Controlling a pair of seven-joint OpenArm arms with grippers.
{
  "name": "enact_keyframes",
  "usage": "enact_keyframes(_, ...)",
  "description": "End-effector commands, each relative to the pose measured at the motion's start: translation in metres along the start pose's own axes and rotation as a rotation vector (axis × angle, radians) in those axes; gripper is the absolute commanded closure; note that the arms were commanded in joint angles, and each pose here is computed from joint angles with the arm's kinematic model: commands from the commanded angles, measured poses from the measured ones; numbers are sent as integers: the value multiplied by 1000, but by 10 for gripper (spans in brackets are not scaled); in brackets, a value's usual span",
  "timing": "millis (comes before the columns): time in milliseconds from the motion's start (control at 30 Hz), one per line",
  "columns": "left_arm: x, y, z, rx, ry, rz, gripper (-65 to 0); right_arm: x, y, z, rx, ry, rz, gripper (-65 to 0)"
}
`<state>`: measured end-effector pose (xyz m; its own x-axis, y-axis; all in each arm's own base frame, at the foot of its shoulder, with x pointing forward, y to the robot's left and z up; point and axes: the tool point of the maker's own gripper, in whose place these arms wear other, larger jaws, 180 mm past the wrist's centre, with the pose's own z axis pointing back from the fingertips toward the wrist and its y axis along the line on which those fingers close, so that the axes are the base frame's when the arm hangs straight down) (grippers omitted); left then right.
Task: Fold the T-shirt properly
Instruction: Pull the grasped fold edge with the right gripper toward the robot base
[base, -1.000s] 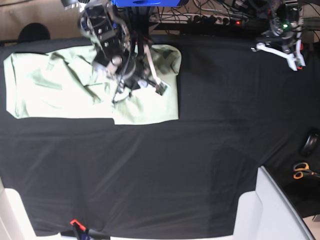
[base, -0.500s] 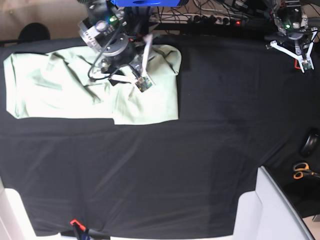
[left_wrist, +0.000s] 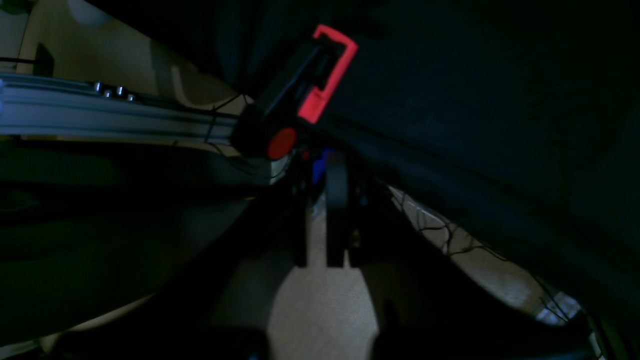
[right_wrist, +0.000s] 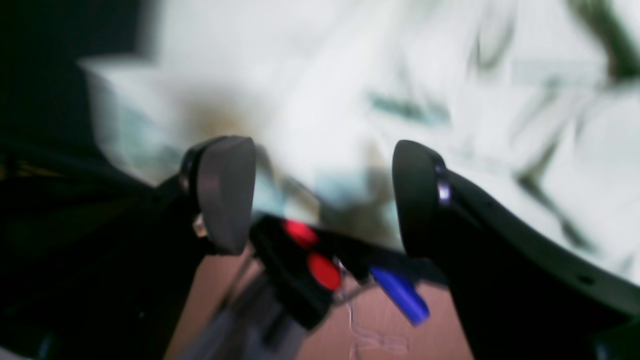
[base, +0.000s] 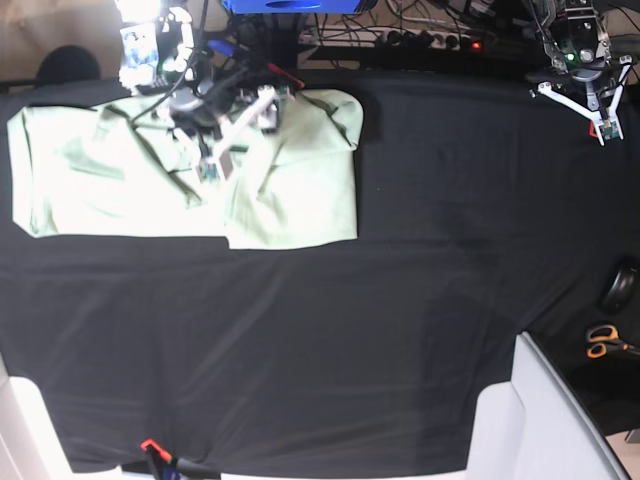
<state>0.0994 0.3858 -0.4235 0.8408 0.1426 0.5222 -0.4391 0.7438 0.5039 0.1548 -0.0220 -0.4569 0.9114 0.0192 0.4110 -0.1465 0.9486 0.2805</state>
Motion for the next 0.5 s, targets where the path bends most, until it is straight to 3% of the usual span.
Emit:
enact_keyframes(0,12,11,1,29,-41,-16,-50,1,11,0,47,-16,-25,-408)
enact_keyframes(133,12,11,1,30,-42,-17,-52,-13,19,-3,90,18,-78,-408)
enact_keyframes(467,13,2,0,-37,-43,-68,-52,-18,26,-2,103,25,-89,-408)
